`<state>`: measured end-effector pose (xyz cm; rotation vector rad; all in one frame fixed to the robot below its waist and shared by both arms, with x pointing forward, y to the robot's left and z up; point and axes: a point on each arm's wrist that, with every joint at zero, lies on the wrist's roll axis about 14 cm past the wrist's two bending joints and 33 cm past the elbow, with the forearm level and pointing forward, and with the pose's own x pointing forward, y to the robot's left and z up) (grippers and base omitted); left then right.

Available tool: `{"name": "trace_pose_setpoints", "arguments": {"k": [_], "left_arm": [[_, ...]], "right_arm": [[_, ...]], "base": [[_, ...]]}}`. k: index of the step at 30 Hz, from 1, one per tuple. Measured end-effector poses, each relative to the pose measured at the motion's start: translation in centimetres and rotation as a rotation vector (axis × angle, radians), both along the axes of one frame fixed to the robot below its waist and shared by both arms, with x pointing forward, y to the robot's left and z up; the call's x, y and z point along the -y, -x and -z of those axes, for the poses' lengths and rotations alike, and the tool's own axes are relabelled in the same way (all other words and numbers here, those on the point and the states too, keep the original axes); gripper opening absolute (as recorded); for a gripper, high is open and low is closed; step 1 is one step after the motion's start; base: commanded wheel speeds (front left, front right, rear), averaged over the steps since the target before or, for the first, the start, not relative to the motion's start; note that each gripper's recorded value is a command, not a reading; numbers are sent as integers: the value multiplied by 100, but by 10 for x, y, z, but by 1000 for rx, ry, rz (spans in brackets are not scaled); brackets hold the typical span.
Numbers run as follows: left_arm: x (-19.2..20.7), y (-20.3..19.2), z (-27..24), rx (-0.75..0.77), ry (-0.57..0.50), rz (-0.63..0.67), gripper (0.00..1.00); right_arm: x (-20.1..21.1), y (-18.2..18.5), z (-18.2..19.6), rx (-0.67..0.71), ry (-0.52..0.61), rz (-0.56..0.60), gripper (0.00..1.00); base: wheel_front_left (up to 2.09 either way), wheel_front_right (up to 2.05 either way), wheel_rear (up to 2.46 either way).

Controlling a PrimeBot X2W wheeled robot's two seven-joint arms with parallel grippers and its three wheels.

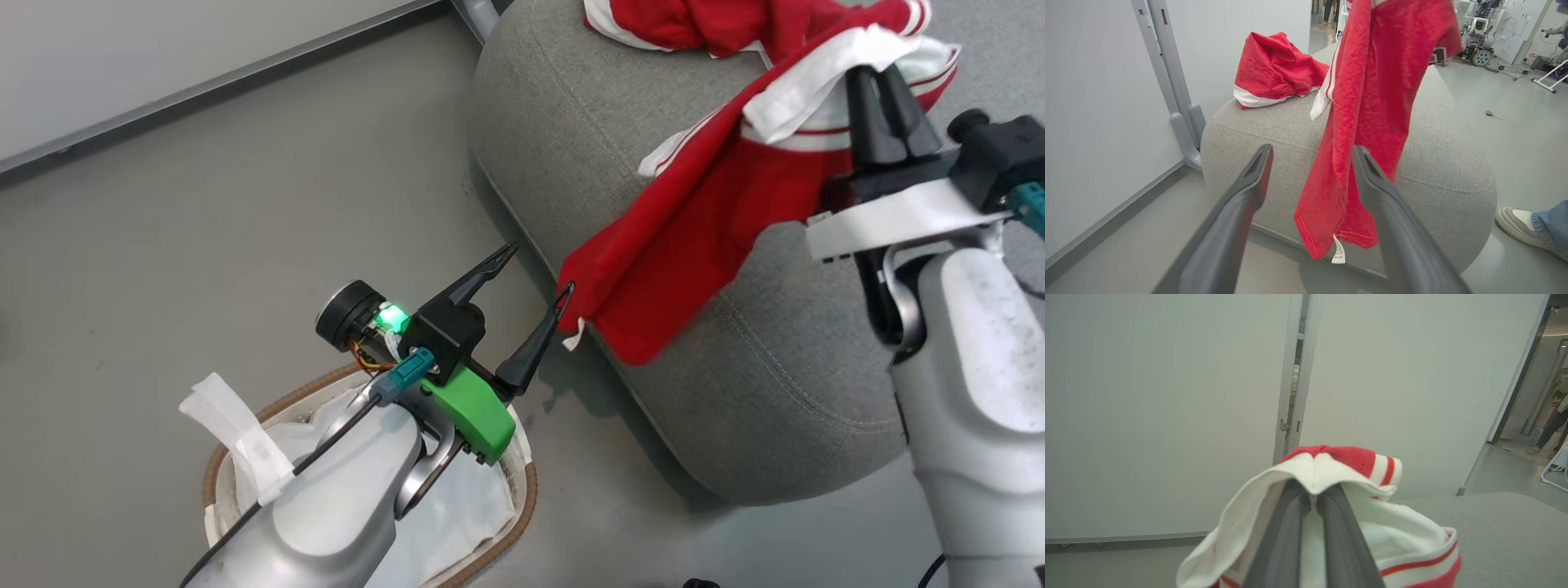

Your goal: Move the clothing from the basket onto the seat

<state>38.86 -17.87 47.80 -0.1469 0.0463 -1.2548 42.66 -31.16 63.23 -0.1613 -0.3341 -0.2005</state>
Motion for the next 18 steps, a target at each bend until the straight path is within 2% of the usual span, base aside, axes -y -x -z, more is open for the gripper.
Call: {"name": "trace_pose_setpoints", "arguments": {"k": [4,7,13,16,18], "left_arm": [[-8,-7,3,-14,2,-30,100],[-14,-13,2,-23,13,-60,100],[-30,-24,2,-21,19,-113,100],[-40,-33,4,-21,19,-146,100],[-45,-39,8,-25,19,-164,100]], "right_arm": [[18,-16,-39,75,79,25,0],[38,-25,-78,191,55,62,0],[74,-43,-138,293,161,145,0],[88,-56,-150,298,204,179,0],[95,-68,-145,275,220,194,0]], "base": [[0,0,0],[0,0,0],[0,0,0],[0,0,0],[0,0,0]]}}
